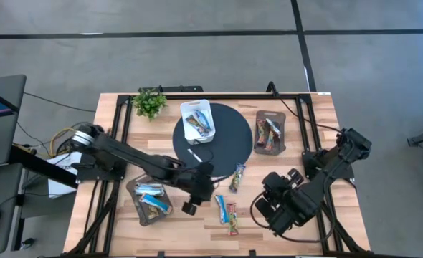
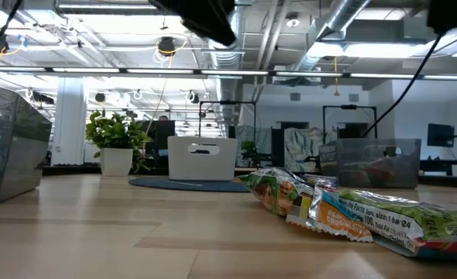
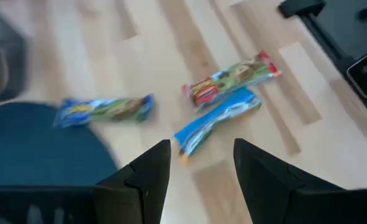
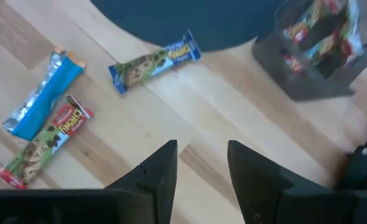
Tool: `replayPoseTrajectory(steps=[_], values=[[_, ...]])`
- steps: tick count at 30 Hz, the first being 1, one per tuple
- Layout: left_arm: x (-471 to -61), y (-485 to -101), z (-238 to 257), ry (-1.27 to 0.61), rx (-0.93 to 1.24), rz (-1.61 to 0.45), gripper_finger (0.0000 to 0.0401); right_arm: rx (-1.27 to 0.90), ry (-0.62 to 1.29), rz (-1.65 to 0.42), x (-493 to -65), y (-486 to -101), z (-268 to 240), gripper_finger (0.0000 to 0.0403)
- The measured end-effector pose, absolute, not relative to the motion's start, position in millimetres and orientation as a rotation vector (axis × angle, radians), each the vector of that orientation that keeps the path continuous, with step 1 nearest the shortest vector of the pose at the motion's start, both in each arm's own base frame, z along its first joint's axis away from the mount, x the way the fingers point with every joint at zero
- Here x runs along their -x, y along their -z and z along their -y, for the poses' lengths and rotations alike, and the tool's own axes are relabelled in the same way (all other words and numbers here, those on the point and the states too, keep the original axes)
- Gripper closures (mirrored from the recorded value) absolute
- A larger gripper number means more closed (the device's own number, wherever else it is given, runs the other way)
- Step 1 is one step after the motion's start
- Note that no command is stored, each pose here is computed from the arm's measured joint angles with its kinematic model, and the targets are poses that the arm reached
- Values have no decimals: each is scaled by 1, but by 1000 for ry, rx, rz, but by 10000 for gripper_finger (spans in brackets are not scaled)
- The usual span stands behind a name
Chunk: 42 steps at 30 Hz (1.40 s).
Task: Pick and place Granola Bars by type
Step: Put the yellow granola bar into the bottom black bin
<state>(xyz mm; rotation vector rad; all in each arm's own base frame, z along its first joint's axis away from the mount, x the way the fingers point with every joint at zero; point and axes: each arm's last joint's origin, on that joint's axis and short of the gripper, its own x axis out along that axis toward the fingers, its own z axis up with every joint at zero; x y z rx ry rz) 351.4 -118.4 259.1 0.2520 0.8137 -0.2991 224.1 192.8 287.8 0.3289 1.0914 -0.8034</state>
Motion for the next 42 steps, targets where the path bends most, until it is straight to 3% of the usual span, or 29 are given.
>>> replayPoseTrajectory(steps=[6,16,26,42], values=[[-375,-229,108,452,-193,-828,230,-365,820,-1071,-213,-277,-204,269],[-394,-190,110,579,-344,-805,230,-505,775,-1016,-196,-257,-227,270],[-400,-176,115,571,-581,-774,230,-609,715,-987,-189,-235,-241,269],[-410,-143,122,634,-604,-799,230,-616,700,-979,-189,-227,-241,269]])
